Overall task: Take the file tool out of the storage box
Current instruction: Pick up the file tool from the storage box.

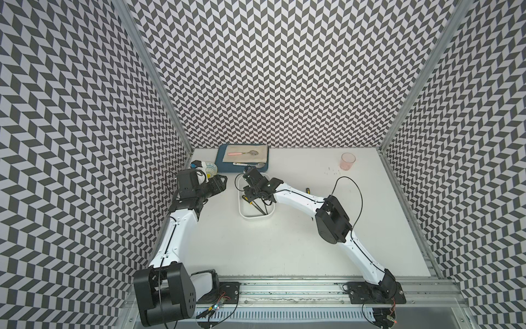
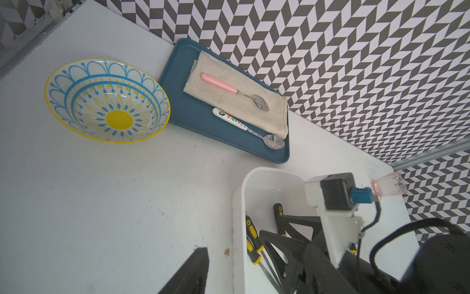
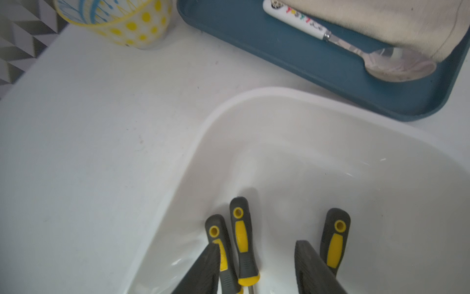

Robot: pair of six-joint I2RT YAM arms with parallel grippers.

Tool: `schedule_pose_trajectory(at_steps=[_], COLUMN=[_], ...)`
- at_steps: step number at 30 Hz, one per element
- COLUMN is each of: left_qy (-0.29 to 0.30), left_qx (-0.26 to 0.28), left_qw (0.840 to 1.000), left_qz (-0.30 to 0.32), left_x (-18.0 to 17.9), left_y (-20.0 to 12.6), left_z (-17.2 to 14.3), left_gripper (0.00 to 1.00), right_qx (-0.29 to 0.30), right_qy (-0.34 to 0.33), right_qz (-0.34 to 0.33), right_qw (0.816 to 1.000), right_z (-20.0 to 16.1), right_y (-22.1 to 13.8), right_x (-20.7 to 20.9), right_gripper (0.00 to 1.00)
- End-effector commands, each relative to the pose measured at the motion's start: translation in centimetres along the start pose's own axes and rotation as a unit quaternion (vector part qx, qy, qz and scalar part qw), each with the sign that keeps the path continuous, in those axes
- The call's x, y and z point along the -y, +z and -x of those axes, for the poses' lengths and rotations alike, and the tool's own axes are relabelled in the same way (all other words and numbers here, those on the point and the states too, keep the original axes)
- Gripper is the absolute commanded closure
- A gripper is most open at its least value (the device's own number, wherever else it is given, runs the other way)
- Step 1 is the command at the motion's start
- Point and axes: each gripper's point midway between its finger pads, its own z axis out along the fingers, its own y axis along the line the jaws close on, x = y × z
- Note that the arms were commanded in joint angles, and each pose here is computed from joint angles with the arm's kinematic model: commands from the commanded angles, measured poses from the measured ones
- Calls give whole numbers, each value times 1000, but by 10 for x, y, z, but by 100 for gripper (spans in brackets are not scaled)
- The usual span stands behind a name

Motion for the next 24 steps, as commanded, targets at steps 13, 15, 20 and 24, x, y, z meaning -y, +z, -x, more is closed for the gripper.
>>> schedule_pose_trajectory(at_steps=[13, 15, 20, 24], left_qy=[3, 3, 3, 3], left_qx=[11, 10, 10, 9], left_qw=[1000, 1000, 1000, 1000], left_qz=[-5, -5, -5, -4], left_x=[1, 1, 0, 0], left_y=[-4, -4, -4, -3], left_z=[3, 2, 2, 2], left_gripper=[35, 35, 35, 35], right_qx=[20, 19, 13, 8], right_qy=[-19, -22, -28, -29], right_qz=[29, 29, 34, 34], right_qw=[999, 999, 999, 999], right_z=[17, 16, 10, 6], right_y=[-3, -1, 7, 13], right_x=[-5, -5, -7, -7], right_gripper=[51, 51, 51, 51])
